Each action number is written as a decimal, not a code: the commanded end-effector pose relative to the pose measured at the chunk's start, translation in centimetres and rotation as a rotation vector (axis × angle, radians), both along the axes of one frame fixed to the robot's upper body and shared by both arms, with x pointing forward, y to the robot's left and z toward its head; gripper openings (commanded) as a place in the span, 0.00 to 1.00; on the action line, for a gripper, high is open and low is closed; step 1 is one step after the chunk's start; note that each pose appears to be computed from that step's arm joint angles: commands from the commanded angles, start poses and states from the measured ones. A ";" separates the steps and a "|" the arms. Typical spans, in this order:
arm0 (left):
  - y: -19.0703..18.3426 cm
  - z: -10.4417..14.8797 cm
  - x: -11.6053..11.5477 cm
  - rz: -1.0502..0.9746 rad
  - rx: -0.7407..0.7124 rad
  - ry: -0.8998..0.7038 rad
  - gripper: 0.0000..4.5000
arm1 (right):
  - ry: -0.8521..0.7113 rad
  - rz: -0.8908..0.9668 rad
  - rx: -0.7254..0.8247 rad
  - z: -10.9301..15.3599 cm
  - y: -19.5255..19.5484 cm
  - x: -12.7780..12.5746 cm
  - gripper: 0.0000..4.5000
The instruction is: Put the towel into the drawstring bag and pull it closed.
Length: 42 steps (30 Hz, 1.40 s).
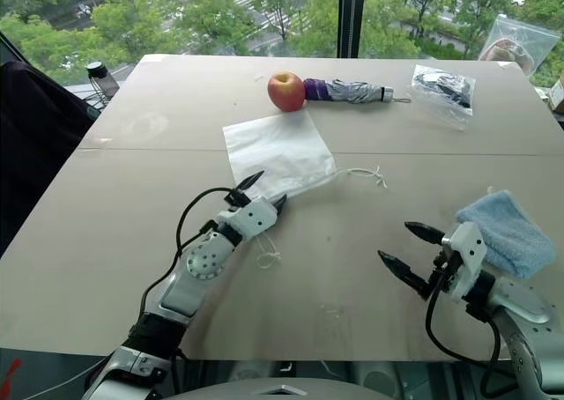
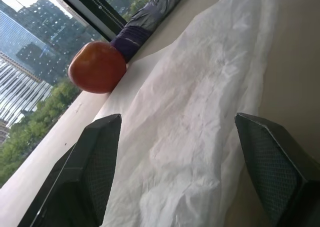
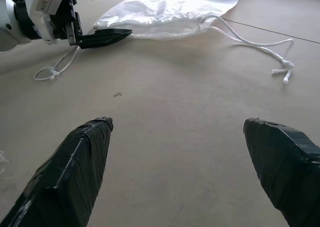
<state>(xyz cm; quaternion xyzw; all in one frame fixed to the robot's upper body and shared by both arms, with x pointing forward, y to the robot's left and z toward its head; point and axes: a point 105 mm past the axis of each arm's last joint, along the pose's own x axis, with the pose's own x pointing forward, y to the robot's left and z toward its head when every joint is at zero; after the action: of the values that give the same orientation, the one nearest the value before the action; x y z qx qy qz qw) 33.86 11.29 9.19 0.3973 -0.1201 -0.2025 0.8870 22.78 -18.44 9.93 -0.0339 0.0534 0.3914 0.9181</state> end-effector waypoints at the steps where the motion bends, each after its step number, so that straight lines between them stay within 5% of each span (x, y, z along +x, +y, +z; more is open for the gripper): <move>1: 0.2 0.6 0.4 0.026 -0.021 -0.011 0.82 | -0.048 -0.004 -0.003 0.8 0.0 0.2 1.00; 6: 1.2 -0.2 1.0 0.109 -0.044 0.044 0.49 | -0.058 -0.009 -0.006 0.9 -0.1 0.5 1.00; 11: 1.2 0.6 1.6 0.118 -0.078 0.021 0.01 | -0.070 -0.017 -0.012 1.1 -0.4 0.8 1.00; 18: 1.3 2.6 1.0 0.038 -0.170 -0.012 0.01 | -0.129 -0.075 -0.026 1.8 -1.3 1.4 1.00; 26: 2.8 6.7 1.0 -0.014 -0.259 -0.017 0.01 | -0.091 -0.318 -0.131 4.9 -8.7 2.6 1.00; 31: 2.8 7.7 2.3 0.028 -0.309 0.044 0.01 | 0.013 -0.475 -0.226 4.4 -13.4 2.2 1.00; 42: 1.9 7.2 1.6 0.018 -0.309 0.091 0.01 | 0.124 -0.507 -0.232 1.5 -14.4 2.0 1.00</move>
<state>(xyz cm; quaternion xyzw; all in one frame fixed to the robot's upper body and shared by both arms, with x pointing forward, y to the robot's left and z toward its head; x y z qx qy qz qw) 35.91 13.49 14.77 0.2467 -0.0769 -0.1913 0.9469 24.61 -32.74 10.73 -0.1013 0.1735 0.1422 0.9693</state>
